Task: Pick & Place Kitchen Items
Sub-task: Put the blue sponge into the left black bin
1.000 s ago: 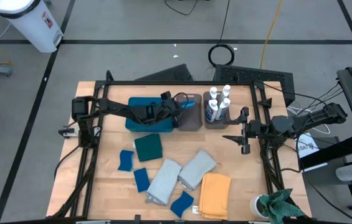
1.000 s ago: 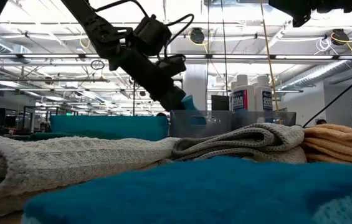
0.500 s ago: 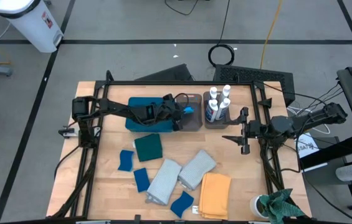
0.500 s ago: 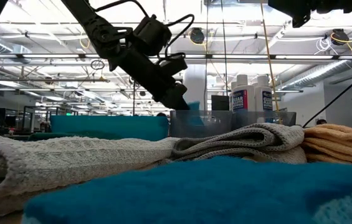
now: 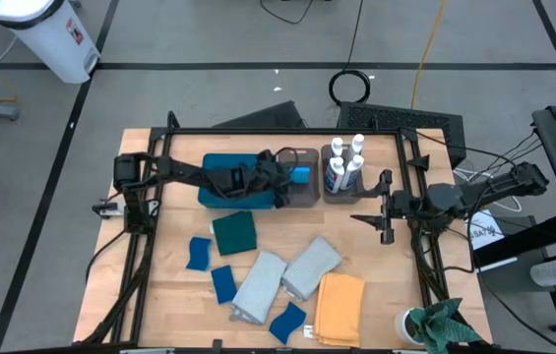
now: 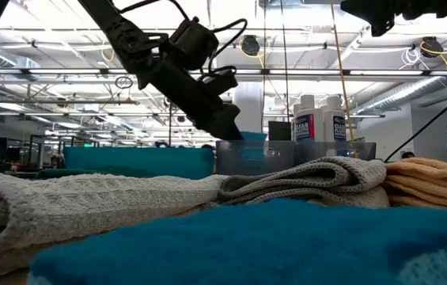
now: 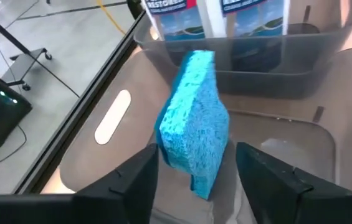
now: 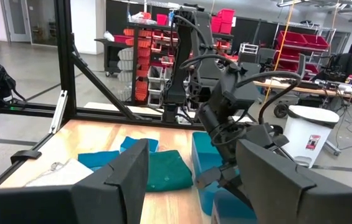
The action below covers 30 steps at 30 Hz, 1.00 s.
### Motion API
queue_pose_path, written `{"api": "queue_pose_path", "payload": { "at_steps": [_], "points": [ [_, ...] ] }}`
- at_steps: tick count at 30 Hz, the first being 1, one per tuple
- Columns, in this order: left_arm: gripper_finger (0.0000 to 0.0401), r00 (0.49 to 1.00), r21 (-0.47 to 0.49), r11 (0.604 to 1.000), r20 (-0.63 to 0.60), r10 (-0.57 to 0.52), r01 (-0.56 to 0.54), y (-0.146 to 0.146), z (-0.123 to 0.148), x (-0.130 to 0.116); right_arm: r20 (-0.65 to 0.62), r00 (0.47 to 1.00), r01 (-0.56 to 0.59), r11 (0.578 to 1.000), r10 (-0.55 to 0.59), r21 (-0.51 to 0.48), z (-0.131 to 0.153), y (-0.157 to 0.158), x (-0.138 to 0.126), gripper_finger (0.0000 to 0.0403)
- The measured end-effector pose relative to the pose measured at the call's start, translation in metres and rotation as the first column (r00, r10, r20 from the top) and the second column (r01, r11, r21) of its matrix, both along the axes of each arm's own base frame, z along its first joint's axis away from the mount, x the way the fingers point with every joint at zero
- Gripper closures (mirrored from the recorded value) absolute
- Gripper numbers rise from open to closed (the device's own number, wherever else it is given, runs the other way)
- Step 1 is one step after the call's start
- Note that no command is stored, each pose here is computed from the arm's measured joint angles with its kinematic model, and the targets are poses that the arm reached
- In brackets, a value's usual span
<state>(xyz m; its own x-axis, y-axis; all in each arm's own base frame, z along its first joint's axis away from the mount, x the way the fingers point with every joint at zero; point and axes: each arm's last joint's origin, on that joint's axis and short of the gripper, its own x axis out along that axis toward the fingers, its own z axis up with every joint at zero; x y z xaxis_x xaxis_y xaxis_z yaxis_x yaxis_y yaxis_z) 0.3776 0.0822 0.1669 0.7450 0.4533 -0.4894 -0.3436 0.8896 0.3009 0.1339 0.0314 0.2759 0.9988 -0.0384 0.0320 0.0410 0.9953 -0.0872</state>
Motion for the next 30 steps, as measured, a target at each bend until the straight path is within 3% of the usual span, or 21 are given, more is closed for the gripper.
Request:
{"api": "queue_pose_path", "payload": {
  "at_steps": [6, 13, 21, 30],
  "points": [
    [0.0152, 1.0, 0.039, 0.999, 0.02, 0.02, -0.021, -0.008, 0.006, 0.001, -0.002, 1.0, 0.0, 1.0, 0.0, -0.001, 0.0, 0.0, 0.0, 0.019],
    [0.0142, 0.996, 0.048, 0.998, 0.08, -0.038, 0.034, -0.031, 0.031, -0.001, -0.005, 1.0, 0.0, 1.0, 0.0, -0.001, -0.001, 0.0, 0.0, 0.019],
    [0.0142, 0.973, 0.016, 0.981, 0.129, -0.193, 0.193, -0.065, 0.074, -0.019, -0.008, 1.0, 0.0, 1.0, 0.0, -0.002, -0.001, 0.0, 0.0, 0.019],
    [0.014, 0.955, -0.032, 0.96, 0.109, -0.274, 0.279, -0.099, 0.108, -0.052, -0.008, 1.0, 0.0, 1.0, 0.0, -0.001, -0.001, 0.0, 0.0, 0.019]
  ]
}}
